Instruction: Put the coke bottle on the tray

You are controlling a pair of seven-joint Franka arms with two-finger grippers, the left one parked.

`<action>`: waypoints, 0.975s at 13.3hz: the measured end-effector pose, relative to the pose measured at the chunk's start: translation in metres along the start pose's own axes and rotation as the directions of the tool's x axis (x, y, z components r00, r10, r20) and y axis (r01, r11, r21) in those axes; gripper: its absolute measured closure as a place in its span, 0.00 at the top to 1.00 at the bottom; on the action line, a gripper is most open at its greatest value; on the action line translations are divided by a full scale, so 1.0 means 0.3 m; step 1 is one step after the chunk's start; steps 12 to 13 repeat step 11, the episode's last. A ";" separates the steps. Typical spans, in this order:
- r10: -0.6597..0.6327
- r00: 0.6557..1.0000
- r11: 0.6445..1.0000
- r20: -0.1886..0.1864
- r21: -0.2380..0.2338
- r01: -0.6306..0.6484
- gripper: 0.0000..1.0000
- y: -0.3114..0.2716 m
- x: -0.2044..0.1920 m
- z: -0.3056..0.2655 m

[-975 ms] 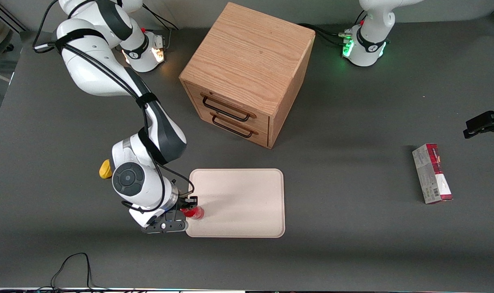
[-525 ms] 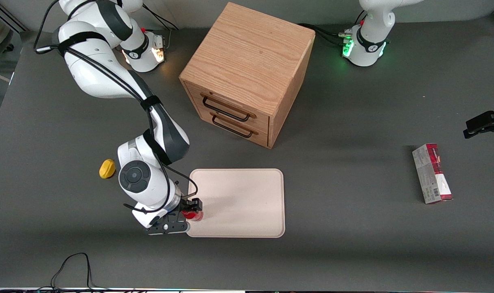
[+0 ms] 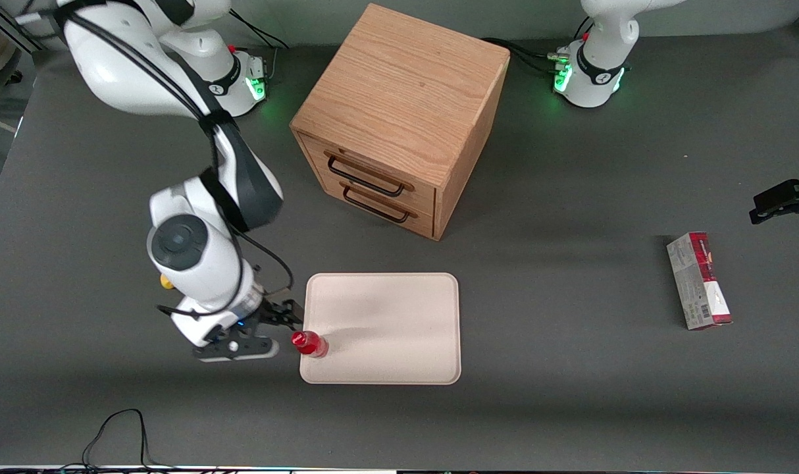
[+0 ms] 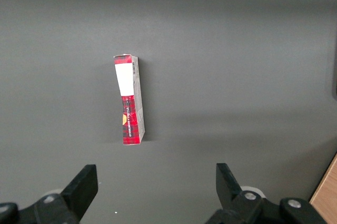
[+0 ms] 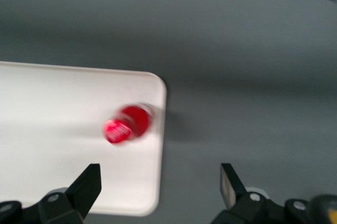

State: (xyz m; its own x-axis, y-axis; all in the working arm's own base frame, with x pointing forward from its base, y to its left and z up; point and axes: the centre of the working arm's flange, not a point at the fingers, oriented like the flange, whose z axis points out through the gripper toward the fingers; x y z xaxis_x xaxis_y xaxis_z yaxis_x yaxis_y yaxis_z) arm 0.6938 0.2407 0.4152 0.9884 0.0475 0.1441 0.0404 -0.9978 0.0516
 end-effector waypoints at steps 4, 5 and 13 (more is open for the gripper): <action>0.003 0.996 1.000 0.088 0.023 -0.005 1.00 0.447 -0.145 -0.280; 0.023 0.995 0.999 0.097 0.031 -0.026 1.00 0.580 -0.203 -0.366; 0.084 0.990 0.992 0.114 0.089 -0.095 1.00 0.845 -0.506 -0.648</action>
